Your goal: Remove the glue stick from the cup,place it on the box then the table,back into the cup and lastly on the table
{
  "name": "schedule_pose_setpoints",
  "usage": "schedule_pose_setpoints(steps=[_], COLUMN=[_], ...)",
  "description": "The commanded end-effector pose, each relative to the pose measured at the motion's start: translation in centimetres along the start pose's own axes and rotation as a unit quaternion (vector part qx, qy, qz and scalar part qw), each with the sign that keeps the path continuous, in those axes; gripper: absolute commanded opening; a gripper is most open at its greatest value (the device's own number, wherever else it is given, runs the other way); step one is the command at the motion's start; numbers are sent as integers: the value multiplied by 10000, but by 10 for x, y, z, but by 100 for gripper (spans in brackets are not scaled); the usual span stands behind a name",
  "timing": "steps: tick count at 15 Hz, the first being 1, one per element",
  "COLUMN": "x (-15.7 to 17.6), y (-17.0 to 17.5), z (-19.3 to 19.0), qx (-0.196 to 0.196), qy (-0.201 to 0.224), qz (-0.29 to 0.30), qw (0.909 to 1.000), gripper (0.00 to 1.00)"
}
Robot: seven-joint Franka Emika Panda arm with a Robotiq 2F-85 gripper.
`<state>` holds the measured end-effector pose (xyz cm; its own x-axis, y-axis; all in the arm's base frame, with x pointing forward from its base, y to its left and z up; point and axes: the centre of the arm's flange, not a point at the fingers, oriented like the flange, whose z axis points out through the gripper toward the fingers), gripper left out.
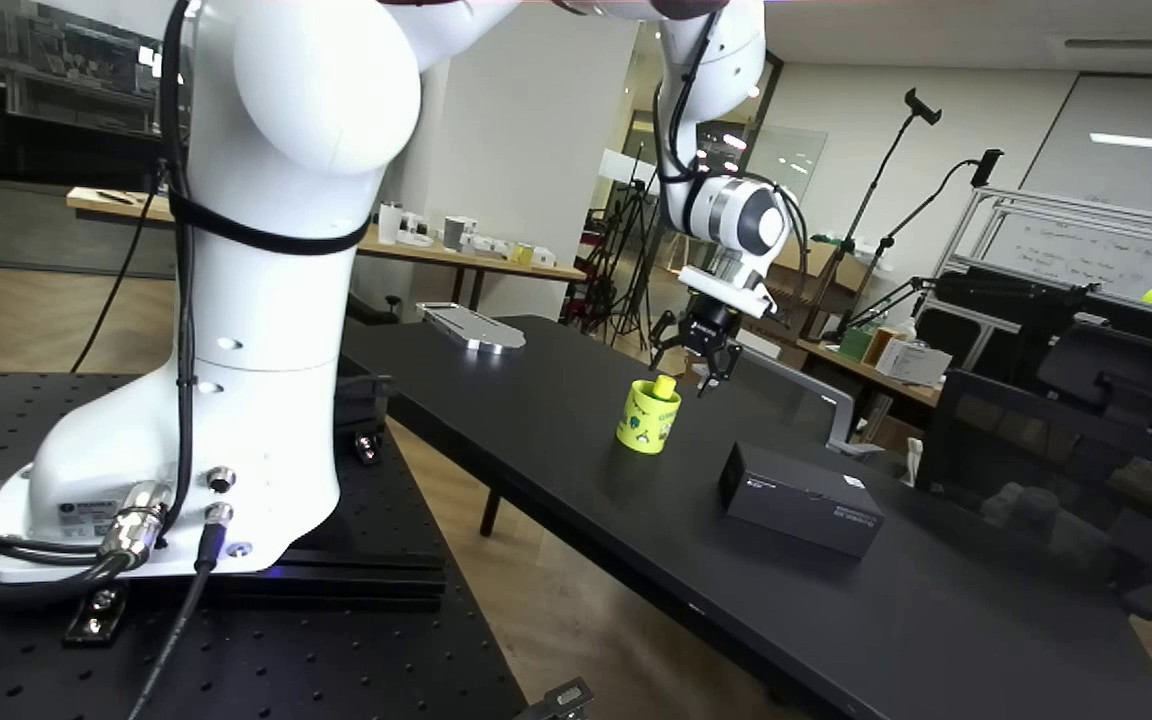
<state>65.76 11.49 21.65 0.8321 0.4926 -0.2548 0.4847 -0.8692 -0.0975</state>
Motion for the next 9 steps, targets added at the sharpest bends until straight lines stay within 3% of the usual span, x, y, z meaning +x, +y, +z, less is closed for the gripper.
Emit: schedule_pose_setpoints(steps=[1, 9], x=[20, 12], y=[-3, -12], z=[-4, -11], qx=[-36, 96], qy=[-264, -606], qz=[331, 537], qw=[9991, 9967], gripper=[69, 10])
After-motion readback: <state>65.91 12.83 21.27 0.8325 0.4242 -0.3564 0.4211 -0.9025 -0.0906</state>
